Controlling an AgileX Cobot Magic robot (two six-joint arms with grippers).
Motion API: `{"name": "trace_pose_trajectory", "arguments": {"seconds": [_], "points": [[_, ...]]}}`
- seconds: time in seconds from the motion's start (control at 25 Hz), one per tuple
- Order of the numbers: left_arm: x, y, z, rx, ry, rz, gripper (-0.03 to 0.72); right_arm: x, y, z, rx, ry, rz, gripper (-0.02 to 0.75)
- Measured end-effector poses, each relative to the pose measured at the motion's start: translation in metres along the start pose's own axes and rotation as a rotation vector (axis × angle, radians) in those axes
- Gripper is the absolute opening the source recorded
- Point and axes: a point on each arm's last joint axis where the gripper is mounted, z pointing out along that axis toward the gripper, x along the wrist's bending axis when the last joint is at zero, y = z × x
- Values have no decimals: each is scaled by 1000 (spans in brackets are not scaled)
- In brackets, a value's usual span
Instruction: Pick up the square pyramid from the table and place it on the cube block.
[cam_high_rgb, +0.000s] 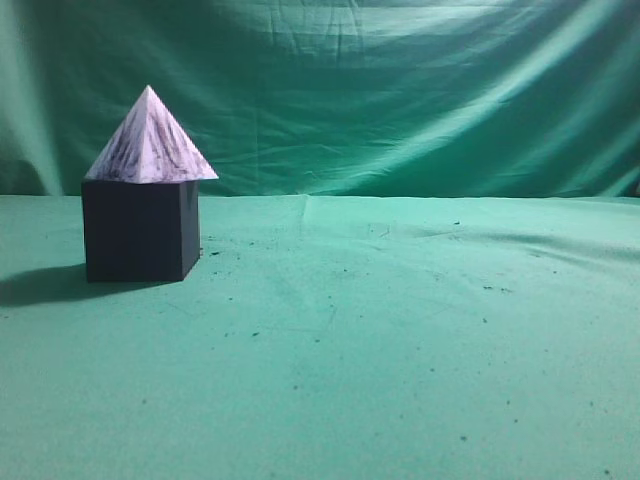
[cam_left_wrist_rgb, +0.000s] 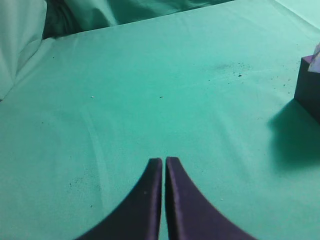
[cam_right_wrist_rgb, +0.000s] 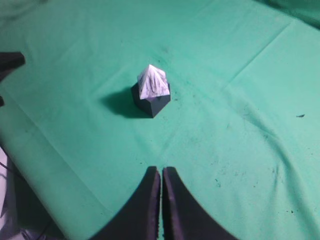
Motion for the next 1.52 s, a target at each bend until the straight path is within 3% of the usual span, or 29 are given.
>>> {"name": "trace_pose_trajectory", "arguments": {"seconds": [0.32, 0.6, 0.76, 0.92, 1.16, 1.36, 1.52], "points": [[0, 0, 0, 0, 0, 0, 0, -2, -60, -59, -117, 19, 9, 0], [0, 0, 0, 0, 0, 0, 0, -3, -78, -78, -199, 4, 42, 0], [0, 0, 0, 0, 0, 0, 0, -6, -87, -72, -289, -103, 45, 0], [0, 0, 0, 0, 0, 0, 0, -14, -114, -39, -492, -348, 131, 0], [0, 0, 0, 0, 0, 0, 0, -23, -162, -1, -635, -572, 201, 0], [0, 0, 0, -2, 0, 0, 0, -39, -205, 45, -514, -680, 274, 0], [0, 0, 0, -2, 0, 0, 0, -47, -236, 76, -416, -706, 315, 0]]}}
